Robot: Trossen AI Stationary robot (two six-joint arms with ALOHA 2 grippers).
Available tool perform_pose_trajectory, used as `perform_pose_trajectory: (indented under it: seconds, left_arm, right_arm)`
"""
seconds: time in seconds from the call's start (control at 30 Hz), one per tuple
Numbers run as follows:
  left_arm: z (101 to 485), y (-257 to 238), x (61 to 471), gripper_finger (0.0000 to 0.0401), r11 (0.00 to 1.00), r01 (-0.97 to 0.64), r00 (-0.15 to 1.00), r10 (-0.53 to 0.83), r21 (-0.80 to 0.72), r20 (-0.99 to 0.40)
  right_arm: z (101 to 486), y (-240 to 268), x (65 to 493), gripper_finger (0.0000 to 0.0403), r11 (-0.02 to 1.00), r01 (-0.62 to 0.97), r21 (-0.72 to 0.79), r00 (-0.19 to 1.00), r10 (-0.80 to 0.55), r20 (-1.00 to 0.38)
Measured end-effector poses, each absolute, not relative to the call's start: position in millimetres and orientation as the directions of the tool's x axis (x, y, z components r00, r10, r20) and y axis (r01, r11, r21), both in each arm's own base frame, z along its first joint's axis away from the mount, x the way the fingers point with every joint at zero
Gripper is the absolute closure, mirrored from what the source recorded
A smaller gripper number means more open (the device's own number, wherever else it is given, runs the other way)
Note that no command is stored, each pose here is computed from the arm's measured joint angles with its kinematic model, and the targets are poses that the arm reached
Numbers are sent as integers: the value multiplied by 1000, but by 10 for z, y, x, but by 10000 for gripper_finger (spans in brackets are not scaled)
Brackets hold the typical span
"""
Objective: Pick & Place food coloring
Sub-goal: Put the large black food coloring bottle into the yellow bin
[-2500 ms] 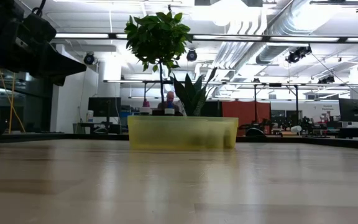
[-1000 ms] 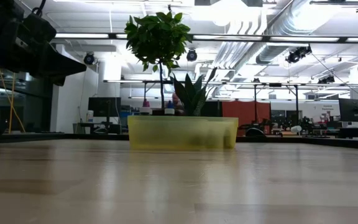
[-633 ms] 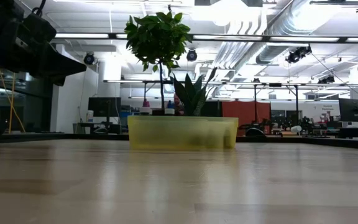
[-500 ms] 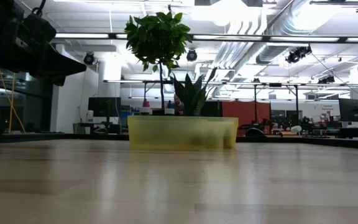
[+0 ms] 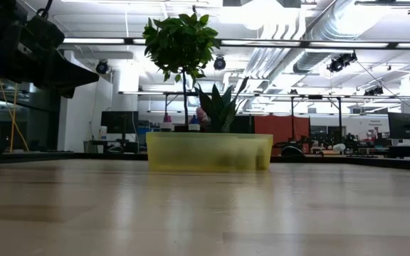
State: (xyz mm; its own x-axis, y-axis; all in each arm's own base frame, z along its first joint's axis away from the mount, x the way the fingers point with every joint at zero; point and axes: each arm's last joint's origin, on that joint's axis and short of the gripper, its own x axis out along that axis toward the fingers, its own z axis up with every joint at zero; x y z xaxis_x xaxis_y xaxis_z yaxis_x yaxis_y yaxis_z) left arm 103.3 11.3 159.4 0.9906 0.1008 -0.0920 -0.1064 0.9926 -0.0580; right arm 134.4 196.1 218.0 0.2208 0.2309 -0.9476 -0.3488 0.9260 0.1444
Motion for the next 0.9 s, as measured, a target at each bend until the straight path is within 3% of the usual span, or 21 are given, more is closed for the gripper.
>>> perform_pose_trajectory:
  seconds: [0.63, 0.9]
  left_arm:
    - [1594, 113, 1033, 401, 993, -106, 991, 101, -58, -92]
    - [1594, 112, 1033, 401, 993, -106, 991, 101, -58, -92]
  right_arm:
    - [2184, 1963, 1348, 294, 926, -348, 144, 227, 233, -946]
    - [2185, 1964, 1348, 298, 926, -349, 144, 228, 233, -946]
